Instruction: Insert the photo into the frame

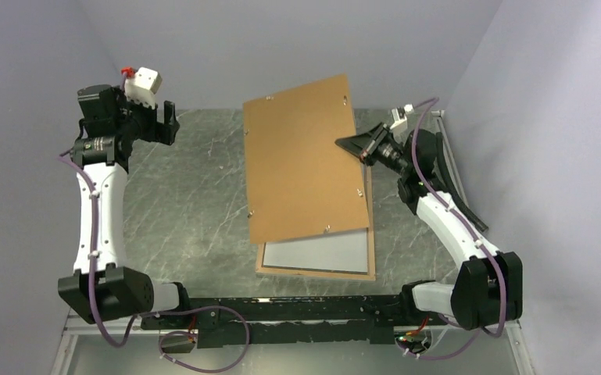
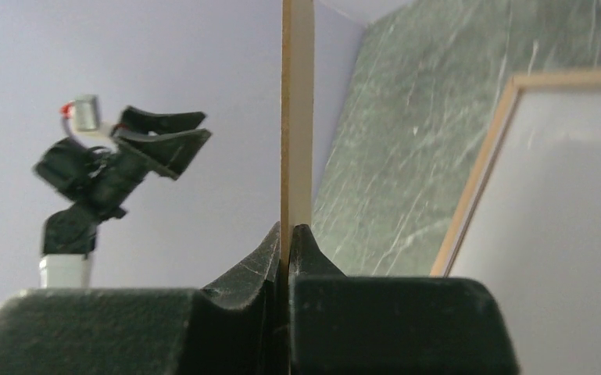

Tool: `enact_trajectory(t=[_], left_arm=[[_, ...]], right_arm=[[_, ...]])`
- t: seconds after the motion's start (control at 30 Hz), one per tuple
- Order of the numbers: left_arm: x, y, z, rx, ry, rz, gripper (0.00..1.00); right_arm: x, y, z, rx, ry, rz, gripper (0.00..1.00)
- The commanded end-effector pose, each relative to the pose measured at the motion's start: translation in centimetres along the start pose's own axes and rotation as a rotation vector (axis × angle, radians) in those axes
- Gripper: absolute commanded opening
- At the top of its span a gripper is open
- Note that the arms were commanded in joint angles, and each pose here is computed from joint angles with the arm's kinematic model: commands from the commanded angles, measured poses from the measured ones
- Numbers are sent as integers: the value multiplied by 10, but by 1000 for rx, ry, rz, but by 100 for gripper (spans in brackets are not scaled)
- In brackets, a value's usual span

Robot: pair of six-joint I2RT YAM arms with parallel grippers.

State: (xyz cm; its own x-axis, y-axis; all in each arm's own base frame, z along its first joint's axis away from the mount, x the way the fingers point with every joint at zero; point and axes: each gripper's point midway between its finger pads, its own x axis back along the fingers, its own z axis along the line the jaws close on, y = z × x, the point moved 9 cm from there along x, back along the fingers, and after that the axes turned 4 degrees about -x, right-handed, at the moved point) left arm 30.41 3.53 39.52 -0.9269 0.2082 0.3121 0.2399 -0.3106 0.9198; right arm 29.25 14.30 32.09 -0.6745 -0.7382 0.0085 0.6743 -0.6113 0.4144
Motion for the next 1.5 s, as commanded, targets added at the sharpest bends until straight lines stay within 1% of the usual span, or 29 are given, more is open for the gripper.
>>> enact_trajectory(t=[0.0,0.13,0.27,0.47,0.63,0.83,0.93,1.1,1.2,1.27,1.4,1.47], left_arm=[[-6,-24,-14,88,-135,37,87],[-21,-39,-22,109,-187,31,83],[-39,-53,-31,113,-219,88,82],[-60,-59,-53,89,-272,126,82],[-75,-58,-69,57,-280,155,81],[-80,-54,-88,24,-315,166,81],[-73,-58,-98,20,-341,184,81],[-69,-69,-115,-19,-377,220,81],[-66,-76,-124,-25,-398,252,81],[-63,-82,-128,-6,-417,285,82],[-61,-97,-131,-2,-442,372,87],[-62,-103,-132,-9,-450,397,88]], right_arm=[[34,-9,27,-73,199,2,0],[43,-25,7,-199,245,-4,0],[48,-34,-3,-277,311,-1,0],[49,-39,-9,-305,315,19,0],[46,-42,-11,-322,315,33,0],[45,-45,-18,-348,318,11,0],[45,-46,-24,-365,300,-32,0],[44,-47,-30,-372,281,-34,0],[46,-49,-35,-383,260,-58,0],[47,-50,-42,-367,206,-78,0],[54,-51,-65,-331,47,-101,0],[60,-51,-74,-329,15,-107,0]])
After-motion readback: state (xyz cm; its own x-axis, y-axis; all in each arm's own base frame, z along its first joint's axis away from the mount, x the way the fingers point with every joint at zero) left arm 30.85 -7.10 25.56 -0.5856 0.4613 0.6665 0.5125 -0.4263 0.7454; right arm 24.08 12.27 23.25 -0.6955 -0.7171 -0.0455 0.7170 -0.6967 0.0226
